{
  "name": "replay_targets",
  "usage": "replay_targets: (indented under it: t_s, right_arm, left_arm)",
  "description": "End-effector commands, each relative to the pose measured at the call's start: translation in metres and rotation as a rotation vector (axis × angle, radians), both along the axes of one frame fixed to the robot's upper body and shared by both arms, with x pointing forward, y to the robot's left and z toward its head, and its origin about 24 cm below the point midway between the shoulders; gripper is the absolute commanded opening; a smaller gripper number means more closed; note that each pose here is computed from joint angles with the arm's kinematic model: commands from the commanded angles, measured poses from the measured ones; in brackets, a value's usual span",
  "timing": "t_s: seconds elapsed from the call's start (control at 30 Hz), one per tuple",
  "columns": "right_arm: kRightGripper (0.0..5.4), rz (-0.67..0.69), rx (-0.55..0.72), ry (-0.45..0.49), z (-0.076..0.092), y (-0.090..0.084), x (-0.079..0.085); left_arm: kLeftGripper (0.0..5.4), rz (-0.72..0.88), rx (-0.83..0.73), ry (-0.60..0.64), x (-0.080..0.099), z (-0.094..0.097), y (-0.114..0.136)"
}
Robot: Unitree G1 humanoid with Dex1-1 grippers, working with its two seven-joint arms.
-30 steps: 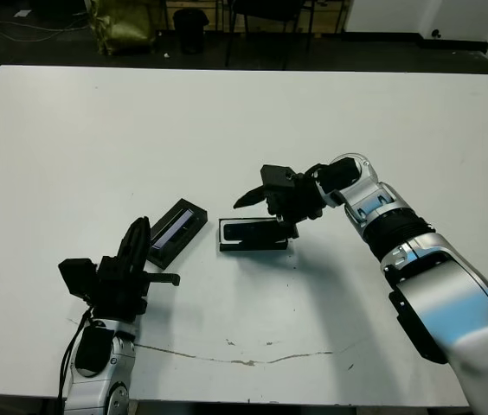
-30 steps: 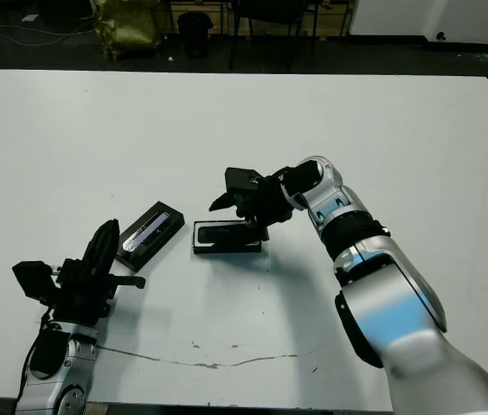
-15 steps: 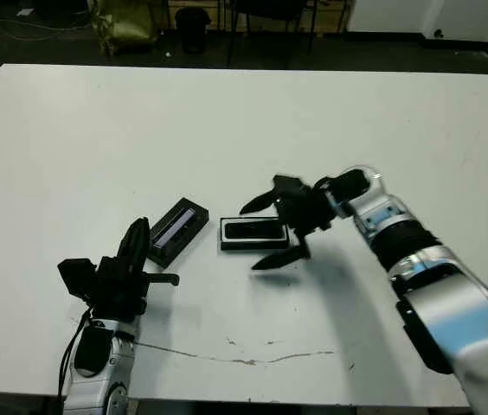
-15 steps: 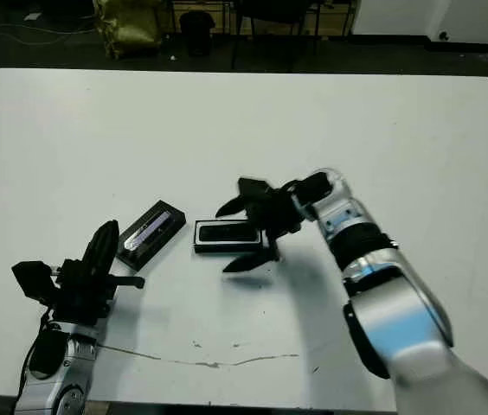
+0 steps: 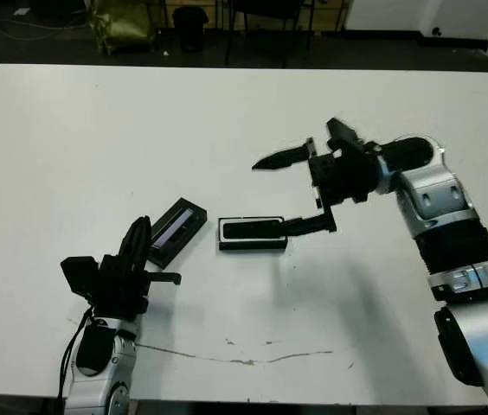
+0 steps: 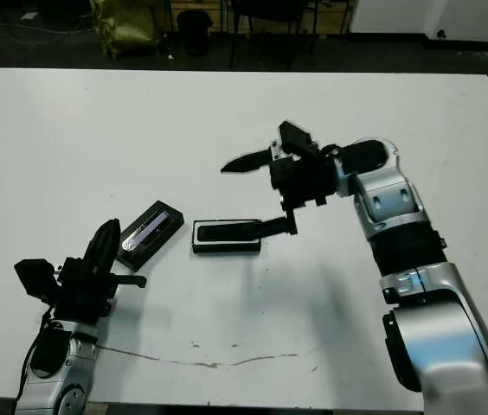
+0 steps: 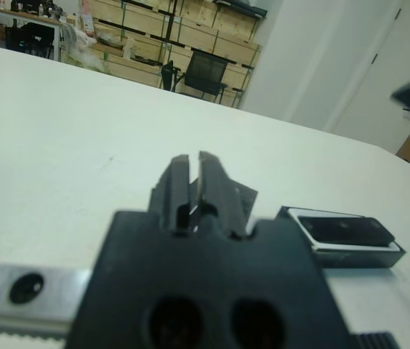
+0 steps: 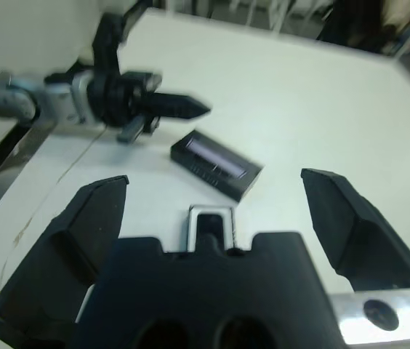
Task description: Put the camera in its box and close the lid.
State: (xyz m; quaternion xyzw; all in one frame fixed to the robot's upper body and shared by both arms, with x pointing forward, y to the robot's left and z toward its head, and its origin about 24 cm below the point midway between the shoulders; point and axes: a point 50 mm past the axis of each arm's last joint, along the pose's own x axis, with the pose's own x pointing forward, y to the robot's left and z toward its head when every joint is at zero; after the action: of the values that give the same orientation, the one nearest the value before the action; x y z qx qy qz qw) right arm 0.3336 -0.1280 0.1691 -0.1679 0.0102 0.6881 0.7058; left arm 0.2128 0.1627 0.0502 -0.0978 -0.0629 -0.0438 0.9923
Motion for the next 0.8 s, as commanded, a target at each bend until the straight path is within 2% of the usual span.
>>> replay_targets:
  t_s: [0.03,0.17,0.33,0.4,0.6,0.8]
  right_arm:
    - [5.39,-0.205,0.087,-0.003,0.007,-0.012,-0.007]
    - [5.30,-0.496,0.185,-0.017,0.003,-0.014,-0.020]
    - [4.33,-0.723,0.202,-0.136,-0.020,-0.007,-0.040]
    - [3.88,-0.759,0.192,-0.212,-0.028,-0.003,-0.047]
    - [2.49,-0.746,0.158,-0.486,-0.047,0.014,-0.069]
    - [1.13,-0.745,0.110,-0.547,-0.064,0.023,-0.076]
  left_arm:
    - [0.00,0.010,0.005,0.030,-0.003,-0.005,0.003]
    - [0.00,-0.003,-0.010,0.021,-0.002,-0.005,0.004]
    - [0.00,-0.005,-0.010,0.014,-0.002,-0.007,0.004]
    - [0.00,-0.009,-0.015,0.015,-0.002,-0.007,0.004]
    - [0.00,-0.003,-0.012,0.024,-0.002,-0.009,0.005]
    - [0.00,-0.007,-0.010,0.030,-0.003,-0.009,0.005]
